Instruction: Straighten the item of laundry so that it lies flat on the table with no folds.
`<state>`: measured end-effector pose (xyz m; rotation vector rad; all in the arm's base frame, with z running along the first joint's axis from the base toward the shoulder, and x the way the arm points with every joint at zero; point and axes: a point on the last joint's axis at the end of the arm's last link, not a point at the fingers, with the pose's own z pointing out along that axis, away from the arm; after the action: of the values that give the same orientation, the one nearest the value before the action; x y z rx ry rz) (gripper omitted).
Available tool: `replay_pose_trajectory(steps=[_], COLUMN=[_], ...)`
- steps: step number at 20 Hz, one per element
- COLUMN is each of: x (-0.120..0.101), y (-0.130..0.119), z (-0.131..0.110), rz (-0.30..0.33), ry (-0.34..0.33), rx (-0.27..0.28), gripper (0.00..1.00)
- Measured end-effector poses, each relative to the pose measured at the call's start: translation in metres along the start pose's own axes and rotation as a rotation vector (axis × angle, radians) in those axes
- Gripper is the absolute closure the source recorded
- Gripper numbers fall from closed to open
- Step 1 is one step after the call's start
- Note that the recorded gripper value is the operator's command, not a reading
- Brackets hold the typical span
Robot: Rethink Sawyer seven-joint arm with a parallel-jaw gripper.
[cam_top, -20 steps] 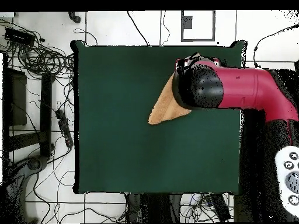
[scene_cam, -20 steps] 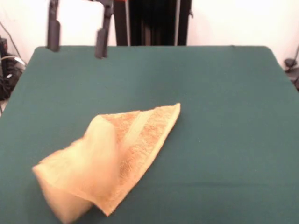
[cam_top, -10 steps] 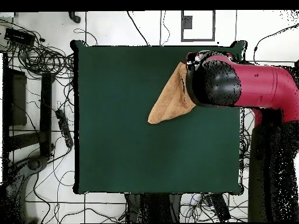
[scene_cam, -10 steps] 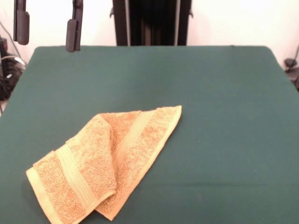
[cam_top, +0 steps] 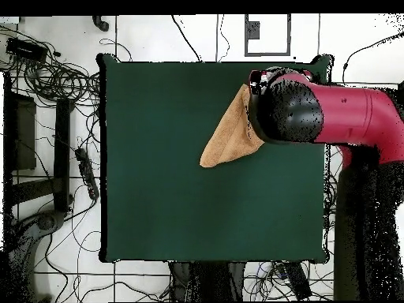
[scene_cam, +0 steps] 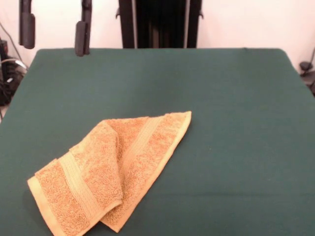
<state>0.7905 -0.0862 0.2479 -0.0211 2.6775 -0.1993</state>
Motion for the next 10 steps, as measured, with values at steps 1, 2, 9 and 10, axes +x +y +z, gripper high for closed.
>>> replay_pose_trajectory(steps=[1,2,9,10], x=[0.0,0.0,0.007,0.009], y=[0.004,0.009,0.068,0.078], z=[0.0,-0.001,-0.003,-0.003], rz=[-0.006,-0.012,-0.089,-0.1], ry=[0.001,0.001,0.015,0.018], rx=[-0.001,-0.003,-0.03,-0.036], gripper=[0.0,0.0,0.0,0.0])
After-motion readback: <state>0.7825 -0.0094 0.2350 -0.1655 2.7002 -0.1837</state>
